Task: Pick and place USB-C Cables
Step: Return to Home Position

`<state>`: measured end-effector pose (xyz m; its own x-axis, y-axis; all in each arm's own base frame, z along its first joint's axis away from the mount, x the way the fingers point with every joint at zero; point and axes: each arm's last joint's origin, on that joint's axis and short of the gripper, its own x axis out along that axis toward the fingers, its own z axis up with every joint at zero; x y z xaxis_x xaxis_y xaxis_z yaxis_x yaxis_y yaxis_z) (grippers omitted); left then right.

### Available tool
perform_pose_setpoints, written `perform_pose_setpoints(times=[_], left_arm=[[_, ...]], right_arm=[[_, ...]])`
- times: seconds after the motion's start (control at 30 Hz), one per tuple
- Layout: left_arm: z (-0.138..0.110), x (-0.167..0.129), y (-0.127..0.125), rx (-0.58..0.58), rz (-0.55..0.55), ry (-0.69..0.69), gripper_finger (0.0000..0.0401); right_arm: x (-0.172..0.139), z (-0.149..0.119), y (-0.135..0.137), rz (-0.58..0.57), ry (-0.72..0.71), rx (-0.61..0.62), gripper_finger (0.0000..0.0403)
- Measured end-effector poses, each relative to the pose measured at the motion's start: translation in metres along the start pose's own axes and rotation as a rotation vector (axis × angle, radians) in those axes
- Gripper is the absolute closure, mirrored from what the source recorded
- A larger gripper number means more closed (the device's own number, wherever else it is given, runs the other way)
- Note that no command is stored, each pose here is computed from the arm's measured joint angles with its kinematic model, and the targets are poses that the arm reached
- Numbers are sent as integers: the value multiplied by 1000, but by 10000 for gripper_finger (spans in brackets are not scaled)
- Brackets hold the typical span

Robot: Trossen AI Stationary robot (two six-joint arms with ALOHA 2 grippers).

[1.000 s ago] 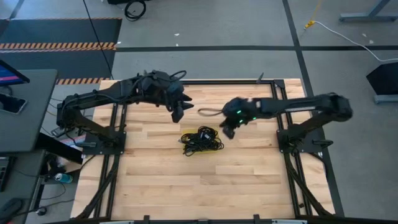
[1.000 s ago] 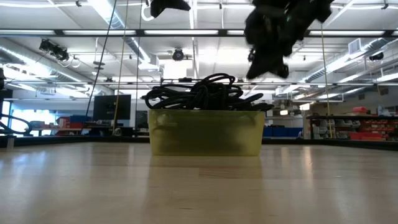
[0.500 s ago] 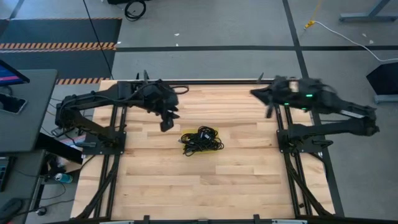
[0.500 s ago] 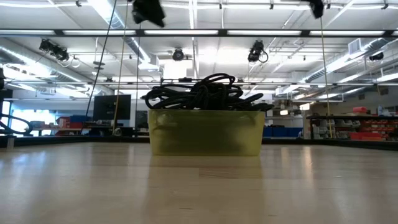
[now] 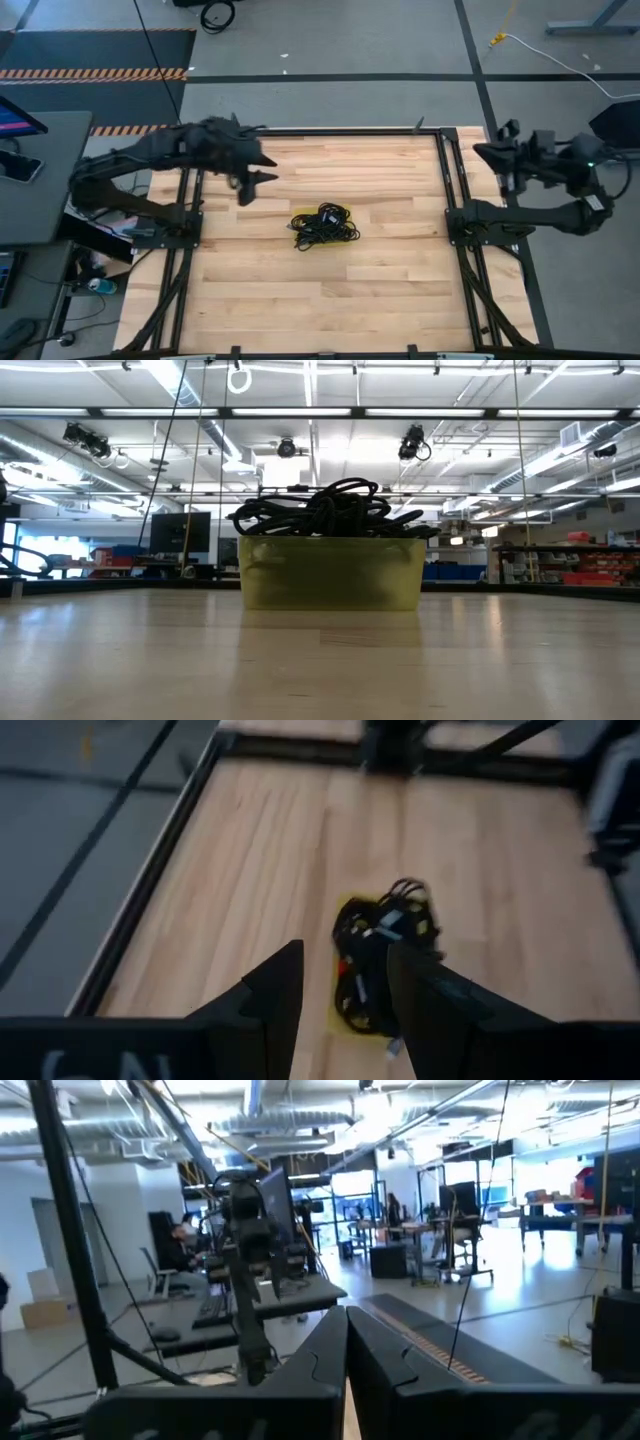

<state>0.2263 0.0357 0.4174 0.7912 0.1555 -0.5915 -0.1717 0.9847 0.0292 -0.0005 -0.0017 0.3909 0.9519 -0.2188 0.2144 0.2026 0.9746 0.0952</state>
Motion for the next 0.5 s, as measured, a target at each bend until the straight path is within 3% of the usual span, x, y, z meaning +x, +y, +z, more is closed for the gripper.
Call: perform_pose_setpoints(times=[0.2,0.5], left_arm=[[-15,-32,-3,116,-143,-206,248],[-90,-23,-9,156,-294,-460,248]], right_arm=[[-33,-9,-2,7,5,13,387],[-46,-23,-4,2,107,-23,385]])
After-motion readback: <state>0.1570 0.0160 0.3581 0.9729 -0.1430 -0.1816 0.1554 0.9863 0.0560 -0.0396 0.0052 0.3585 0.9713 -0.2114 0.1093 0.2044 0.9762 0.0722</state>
